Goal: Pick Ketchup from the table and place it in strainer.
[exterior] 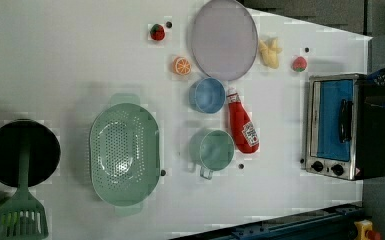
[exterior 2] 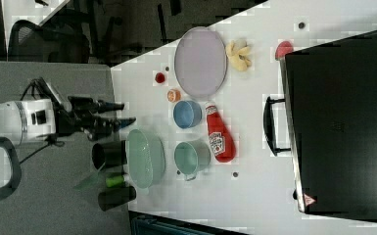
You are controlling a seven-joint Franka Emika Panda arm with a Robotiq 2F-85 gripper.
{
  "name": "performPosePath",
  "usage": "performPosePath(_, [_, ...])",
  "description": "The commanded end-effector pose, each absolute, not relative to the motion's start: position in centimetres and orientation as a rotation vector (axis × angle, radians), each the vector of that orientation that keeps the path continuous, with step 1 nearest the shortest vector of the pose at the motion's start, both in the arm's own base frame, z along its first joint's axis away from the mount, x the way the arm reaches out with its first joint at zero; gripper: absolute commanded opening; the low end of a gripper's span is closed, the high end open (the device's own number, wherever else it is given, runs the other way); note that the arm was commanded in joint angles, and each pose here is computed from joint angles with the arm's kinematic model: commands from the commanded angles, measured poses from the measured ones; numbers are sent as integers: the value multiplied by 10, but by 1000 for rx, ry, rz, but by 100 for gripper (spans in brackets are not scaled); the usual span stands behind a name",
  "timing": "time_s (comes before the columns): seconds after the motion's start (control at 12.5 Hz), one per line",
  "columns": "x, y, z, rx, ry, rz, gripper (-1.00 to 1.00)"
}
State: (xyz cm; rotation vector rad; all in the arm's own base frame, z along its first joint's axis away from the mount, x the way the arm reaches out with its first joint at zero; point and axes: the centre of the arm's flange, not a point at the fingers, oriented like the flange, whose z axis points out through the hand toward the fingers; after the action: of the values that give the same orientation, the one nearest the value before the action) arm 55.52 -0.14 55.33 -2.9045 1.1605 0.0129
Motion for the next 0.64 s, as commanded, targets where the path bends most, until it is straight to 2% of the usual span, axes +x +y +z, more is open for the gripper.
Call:
performPosePath(0.08, [467,-25,615,-2874,1207,36,59])
performPosePath(0.24, [468,-23,612,-2883,1194,45,100])
performPosePath(0.48, [473,-12,584,-2942,1085,110,100])
performPosePath(0.64, [481,0,560,-2979,994,126,100])
